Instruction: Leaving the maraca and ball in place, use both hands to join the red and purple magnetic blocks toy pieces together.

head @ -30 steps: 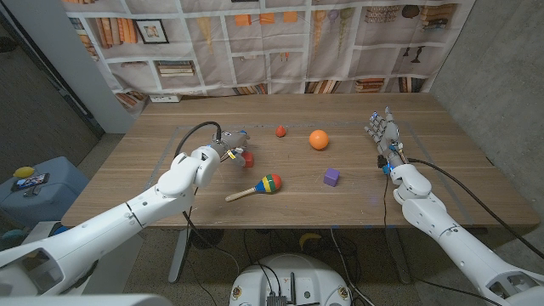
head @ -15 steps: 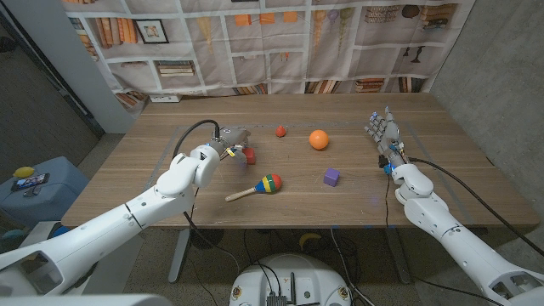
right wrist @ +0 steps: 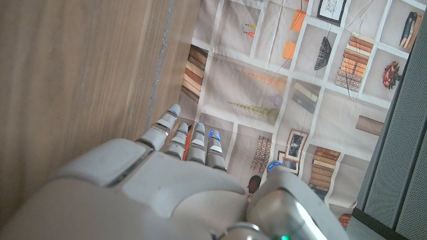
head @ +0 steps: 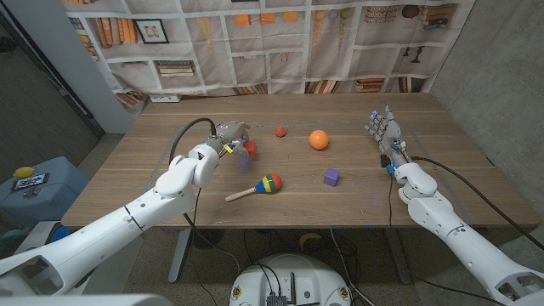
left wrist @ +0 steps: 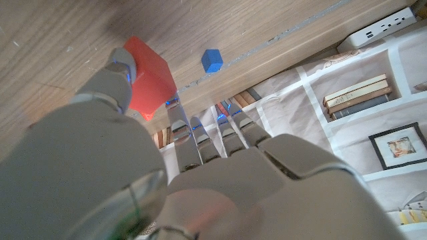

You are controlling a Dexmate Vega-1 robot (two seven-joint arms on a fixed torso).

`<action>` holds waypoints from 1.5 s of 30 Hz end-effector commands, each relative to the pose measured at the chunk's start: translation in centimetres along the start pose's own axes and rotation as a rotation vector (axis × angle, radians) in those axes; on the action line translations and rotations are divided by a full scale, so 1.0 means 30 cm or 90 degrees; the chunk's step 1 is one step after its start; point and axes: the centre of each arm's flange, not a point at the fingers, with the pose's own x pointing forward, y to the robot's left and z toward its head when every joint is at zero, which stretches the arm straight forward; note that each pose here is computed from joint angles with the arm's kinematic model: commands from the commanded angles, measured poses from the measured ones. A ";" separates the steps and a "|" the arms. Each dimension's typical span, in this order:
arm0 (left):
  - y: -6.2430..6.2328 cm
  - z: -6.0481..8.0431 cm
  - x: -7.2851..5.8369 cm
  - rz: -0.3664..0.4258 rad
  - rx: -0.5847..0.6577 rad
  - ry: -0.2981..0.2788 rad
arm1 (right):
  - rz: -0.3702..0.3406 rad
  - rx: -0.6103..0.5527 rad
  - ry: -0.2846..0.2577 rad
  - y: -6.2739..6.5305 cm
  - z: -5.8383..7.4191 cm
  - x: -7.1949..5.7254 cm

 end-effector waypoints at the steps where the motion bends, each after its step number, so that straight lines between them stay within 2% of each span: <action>1: 0.007 0.012 -0.021 0.031 -0.075 0.012 | 0.027 -0.049 0.000 -0.002 0.033 -0.029; 13: 0.012 0.015 -0.031 0.057 -0.171 0.018 | 0.043 -0.139 -0.002 0.021 0.079 -0.077; 16: 0.014 0.016 -0.026 0.053 -0.192 0.019 | 0.051 -0.179 0.002 0.026 0.094 -0.086; 19: 0.014 0.015 -0.022 0.057 -0.214 0.021 | 0.053 -0.245 0.018 0.032 0.114 -0.098; 21: 0.012 0.015 -0.020 0.061 -0.226 0.022 | 0.053 -0.295 0.014 0.036 0.130 -0.115; 29: 0.007 0.017 -0.006 0.076 -0.277 0.025 | 0.072 -0.371 0.009 0.041 0.164 -0.157; 38: 0.008 0.029 0.017 0.090 -0.327 0.007 | 0.079 -0.458 0.007 0.059 0.197 -0.194; 45: 0.008 0.031 0.020 0.104 -0.385 -0.001 | 0.090 -0.532 0.014 0.075 0.239 -0.227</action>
